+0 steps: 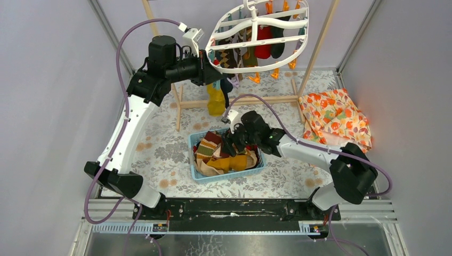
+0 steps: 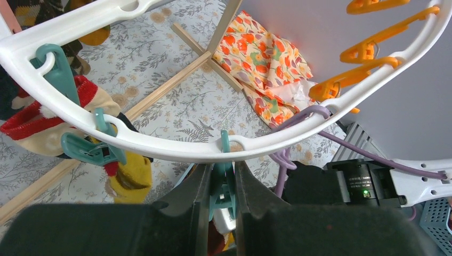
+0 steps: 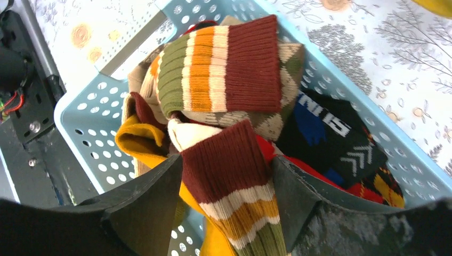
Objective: Clip the socks to the hanger
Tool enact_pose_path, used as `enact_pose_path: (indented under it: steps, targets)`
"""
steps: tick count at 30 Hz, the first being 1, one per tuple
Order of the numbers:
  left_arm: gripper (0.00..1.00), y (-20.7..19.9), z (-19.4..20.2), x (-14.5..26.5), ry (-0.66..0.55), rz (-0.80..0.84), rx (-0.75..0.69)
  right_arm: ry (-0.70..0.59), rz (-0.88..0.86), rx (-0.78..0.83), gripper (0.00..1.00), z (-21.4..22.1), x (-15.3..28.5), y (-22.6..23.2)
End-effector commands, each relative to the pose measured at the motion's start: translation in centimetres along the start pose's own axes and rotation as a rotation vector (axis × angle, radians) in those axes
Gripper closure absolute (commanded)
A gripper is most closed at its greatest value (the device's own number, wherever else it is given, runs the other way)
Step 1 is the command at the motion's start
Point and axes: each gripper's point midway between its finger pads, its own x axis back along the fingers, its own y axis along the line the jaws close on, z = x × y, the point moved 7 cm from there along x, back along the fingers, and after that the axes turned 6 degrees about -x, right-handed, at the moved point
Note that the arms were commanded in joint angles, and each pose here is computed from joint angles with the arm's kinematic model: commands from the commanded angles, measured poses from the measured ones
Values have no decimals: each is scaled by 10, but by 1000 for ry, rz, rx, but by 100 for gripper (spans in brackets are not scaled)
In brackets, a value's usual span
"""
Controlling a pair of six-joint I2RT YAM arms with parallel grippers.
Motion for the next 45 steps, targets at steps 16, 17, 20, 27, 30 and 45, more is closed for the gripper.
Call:
enact_pose_path:
  steps: [16, 17, 20, 27, 30, 45]
  targets:
    - [92, -13, 0, 15, -2, 44, -52, 74, -243, 59, 27, -35, 19, -18]
    - [92, -13, 0, 15, -1, 44, -52, 87, -251, 55, 26, -35, 16, -19]
    - [92, -13, 0, 15, -2, 47, -53, 125, -285, 36, 25, -31, 6, -21]
    - [93, -13, 3, 15, 4, 51, -55, 169, -379, 6, 26, -31, -13, -21]
    - [94, -14, 2, 16, 2, 53, -59, 209, -421, -11, 40, -29, -15, -20]
    - [94, -15, 8, 20, 25, 58, -84, -52, -326, -21, 91, -60, 39, 2]
